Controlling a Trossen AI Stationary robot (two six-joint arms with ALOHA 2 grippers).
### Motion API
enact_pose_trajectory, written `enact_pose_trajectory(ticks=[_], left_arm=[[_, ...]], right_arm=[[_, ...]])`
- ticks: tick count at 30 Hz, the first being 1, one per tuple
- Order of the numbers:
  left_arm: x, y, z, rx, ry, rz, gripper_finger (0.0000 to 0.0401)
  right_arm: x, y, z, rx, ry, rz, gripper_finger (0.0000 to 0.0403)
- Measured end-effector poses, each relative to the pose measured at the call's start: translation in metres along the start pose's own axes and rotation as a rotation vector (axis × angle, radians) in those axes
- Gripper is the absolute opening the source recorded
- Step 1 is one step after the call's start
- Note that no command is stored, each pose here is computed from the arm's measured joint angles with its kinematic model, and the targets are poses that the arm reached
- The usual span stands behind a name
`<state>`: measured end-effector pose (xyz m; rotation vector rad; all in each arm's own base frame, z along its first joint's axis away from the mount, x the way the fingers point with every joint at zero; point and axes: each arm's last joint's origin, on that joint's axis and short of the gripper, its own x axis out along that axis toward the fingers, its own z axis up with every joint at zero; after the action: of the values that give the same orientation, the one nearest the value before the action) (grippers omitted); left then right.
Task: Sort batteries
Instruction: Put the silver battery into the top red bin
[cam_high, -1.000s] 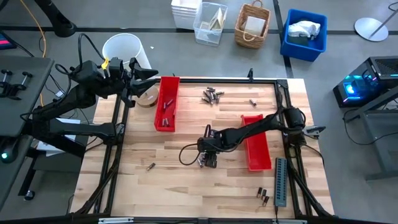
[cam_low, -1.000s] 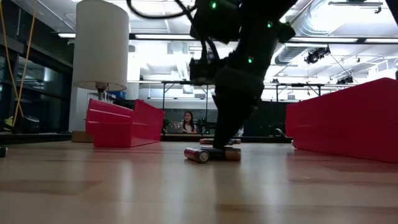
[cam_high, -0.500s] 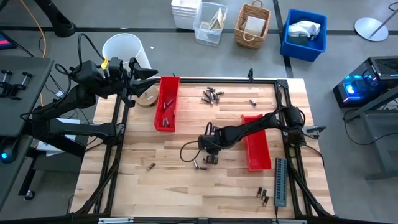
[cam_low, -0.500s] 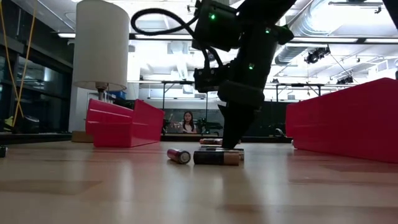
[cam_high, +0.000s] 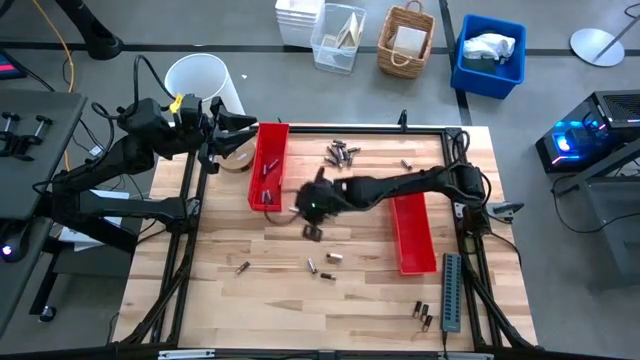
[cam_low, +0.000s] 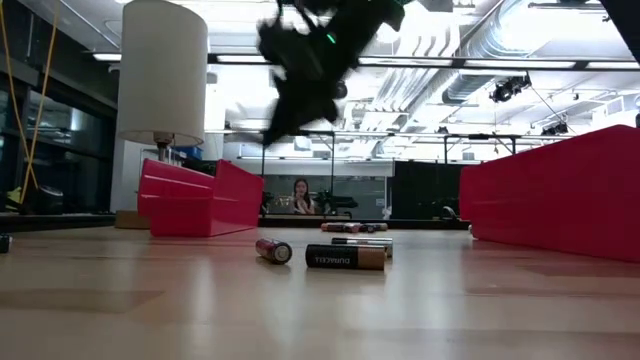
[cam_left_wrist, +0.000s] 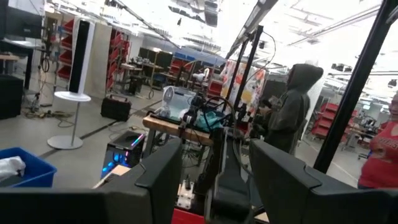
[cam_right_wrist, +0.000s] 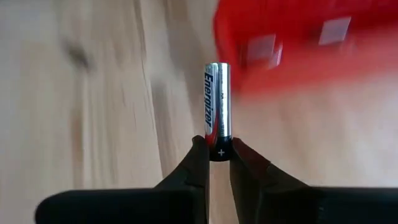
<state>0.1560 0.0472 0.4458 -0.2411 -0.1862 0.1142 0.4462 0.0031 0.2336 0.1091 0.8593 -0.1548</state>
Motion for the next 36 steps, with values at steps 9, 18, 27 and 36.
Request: enact_pose_trajectory(ticks=[9, 18, 27, 36], left_arm=[[0.0, -0.002, 0.007, 0.015, -0.073, -0.022, 0.0179], [0.0, -0.003, 0.01, 0.021, -0.107, -0.032, 0.0179], [0.0, -0.004, 0.012, 0.012, -0.12, -0.039, 0.0179], [0.0, -0.004, 0.011, 0.006, -0.114, -0.051, 0.0179]], right_arm=[[-0.007, -0.053, 0.041, 0.175, -0.29, -0.041, 0.0028], [0.018, -0.073, 0.05, 0.29, -0.47, 0.016, 0.0028], [0.06, -0.074, 0.044, 0.411, -0.418, 0.039, 0.0067], [0.038, -0.082, 0.055, 0.401, -0.447, 0.131, 0.0217]])
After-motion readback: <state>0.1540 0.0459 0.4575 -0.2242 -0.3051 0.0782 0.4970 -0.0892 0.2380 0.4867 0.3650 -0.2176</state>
